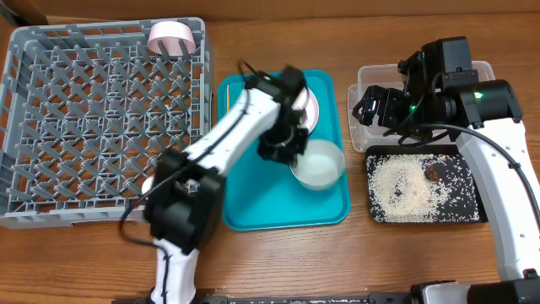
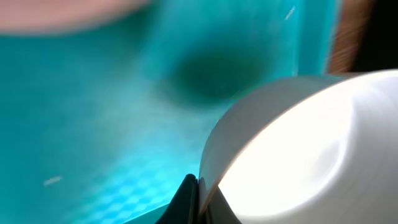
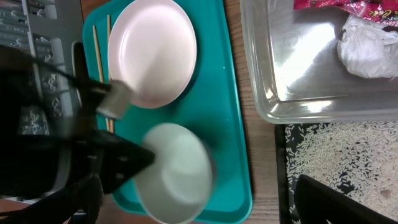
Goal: Sort waste into correct bins and load items into the dishwasher
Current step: 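Reach the left gripper to the pale green bowl and grasp its rim, then carry the pale green bowl with the left gripper into the rack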
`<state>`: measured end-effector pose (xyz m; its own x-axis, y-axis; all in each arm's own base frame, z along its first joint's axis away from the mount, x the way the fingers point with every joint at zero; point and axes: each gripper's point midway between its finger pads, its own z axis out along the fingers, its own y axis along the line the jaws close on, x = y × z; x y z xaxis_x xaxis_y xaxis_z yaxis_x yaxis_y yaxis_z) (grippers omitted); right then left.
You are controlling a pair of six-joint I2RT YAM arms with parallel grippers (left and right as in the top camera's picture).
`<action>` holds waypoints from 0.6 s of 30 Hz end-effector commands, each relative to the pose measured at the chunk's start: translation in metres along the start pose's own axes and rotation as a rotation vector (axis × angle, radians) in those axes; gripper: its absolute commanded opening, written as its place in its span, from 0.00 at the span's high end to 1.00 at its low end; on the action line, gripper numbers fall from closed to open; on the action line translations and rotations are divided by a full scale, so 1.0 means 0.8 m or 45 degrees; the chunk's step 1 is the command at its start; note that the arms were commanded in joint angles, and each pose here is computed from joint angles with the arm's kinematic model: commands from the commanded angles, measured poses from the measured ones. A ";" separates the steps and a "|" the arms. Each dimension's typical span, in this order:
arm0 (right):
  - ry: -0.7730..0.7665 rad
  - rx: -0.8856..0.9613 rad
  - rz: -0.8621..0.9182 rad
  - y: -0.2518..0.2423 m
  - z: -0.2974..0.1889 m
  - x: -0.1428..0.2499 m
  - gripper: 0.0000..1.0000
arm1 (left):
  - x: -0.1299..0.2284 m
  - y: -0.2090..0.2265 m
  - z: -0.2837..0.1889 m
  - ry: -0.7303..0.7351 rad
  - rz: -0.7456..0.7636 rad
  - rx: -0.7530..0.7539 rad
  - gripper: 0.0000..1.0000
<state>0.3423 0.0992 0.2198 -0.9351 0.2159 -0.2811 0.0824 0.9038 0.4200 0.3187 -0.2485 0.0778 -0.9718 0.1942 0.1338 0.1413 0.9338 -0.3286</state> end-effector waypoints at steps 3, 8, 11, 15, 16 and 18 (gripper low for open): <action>-0.033 -0.007 -0.009 0.004 -0.007 -0.008 0.00 | -0.040 0.099 -0.225 -0.707 -0.034 -0.299 0.96; -0.033 -0.007 -0.009 0.004 -0.007 -0.008 0.00 | -0.031 0.250 -0.364 -1.090 -0.411 -0.993 0.96; -0.033 -0.007 -0.009 0.004 -0.007 -0.008 0.00 | -0.032 0.288 -0.389 -1.142 -0.531 -1.237 0.96; -0.033 -0.007 -0.009 0.004 -0.007 -0.008 0.00 | -0.031 0.335 -0.400 -1.068 -0.677 -1.740 0.96; -0.033 -0.007 -0.009 0.004 -0.007 -0.008 0.00 | -0.031 0.341 -0.400 -1.054 -0.702 -1.817 0.96; -0.033 -0.007 -0.009 0.004 -0.007 -0.008 0.00 | -0.037 0.356 -0.390 -1.017 -0.750 -1.980 0.96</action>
<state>0.3423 0.0991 0.2198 -0.9350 0.2159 -0.2813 0.0823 0.9038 0.4199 0.4525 0.0788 0.2651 -0.7285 -0.0239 -0.6846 -0.5557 0.6050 0.5702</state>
